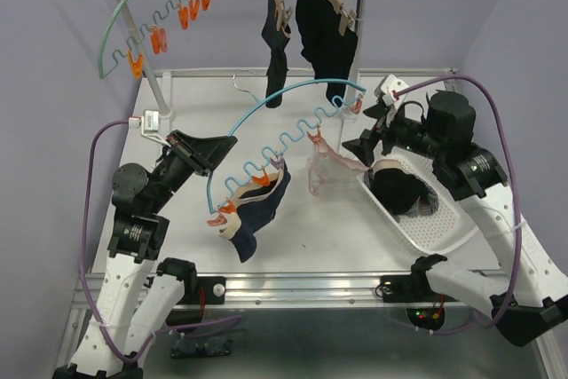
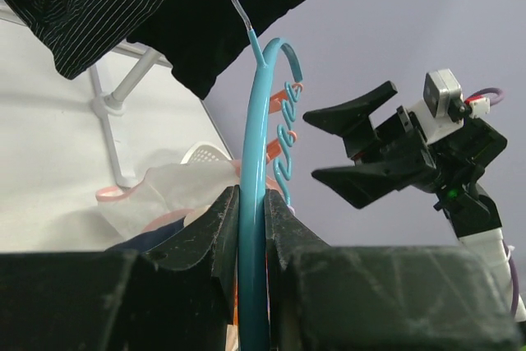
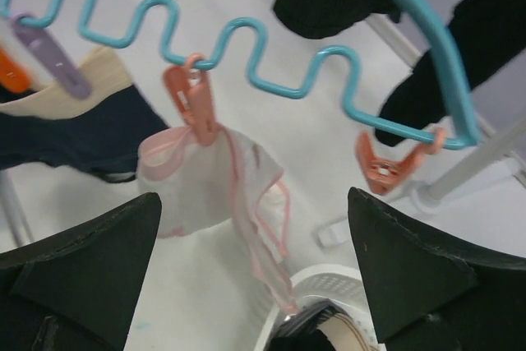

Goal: Remove the underwear clipped to the hanger
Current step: Remove the underwear from the hanger.

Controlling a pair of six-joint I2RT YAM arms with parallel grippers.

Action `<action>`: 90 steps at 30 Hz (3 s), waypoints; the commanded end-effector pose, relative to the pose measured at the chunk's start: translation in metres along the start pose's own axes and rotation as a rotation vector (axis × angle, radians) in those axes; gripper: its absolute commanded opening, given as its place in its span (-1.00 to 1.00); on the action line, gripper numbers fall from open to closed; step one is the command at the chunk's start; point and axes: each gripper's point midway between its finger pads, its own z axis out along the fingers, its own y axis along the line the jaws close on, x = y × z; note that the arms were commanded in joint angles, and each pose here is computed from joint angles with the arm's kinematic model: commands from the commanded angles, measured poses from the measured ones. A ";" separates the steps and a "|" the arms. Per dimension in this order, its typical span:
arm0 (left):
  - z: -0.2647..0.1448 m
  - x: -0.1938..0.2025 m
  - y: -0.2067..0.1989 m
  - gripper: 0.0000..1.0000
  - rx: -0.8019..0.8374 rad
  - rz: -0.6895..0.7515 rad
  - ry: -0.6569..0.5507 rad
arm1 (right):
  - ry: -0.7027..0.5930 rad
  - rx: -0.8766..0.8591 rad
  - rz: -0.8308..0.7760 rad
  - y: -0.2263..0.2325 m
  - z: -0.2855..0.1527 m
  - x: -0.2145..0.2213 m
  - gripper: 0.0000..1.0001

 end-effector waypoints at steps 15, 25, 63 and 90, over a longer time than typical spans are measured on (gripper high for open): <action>0.006 -0.020 -0.029 -1.00 0.138 -0.001 -0.087 | 0.003 -0.316 0.117 0.047 0.028 0.001 1.00; 0.011 -0.020 -0.026 -1.00 0.131 -0.015 -0.091 | 0.005 -0.317 0.144 0.044 0.052 -0.012 1.00; 0.021 -0.016 -0.020 -1.00 0.134 -0.123 -0.113 | -0.029 -0.125 0.138 0.024 0.105 -0.047 0.01; 0.008 -0.026 -0.015 -1.00 0.028 0.150 -0.134 | 0.037 -0.248 -0.108 0.054 0.033 0.024 1.00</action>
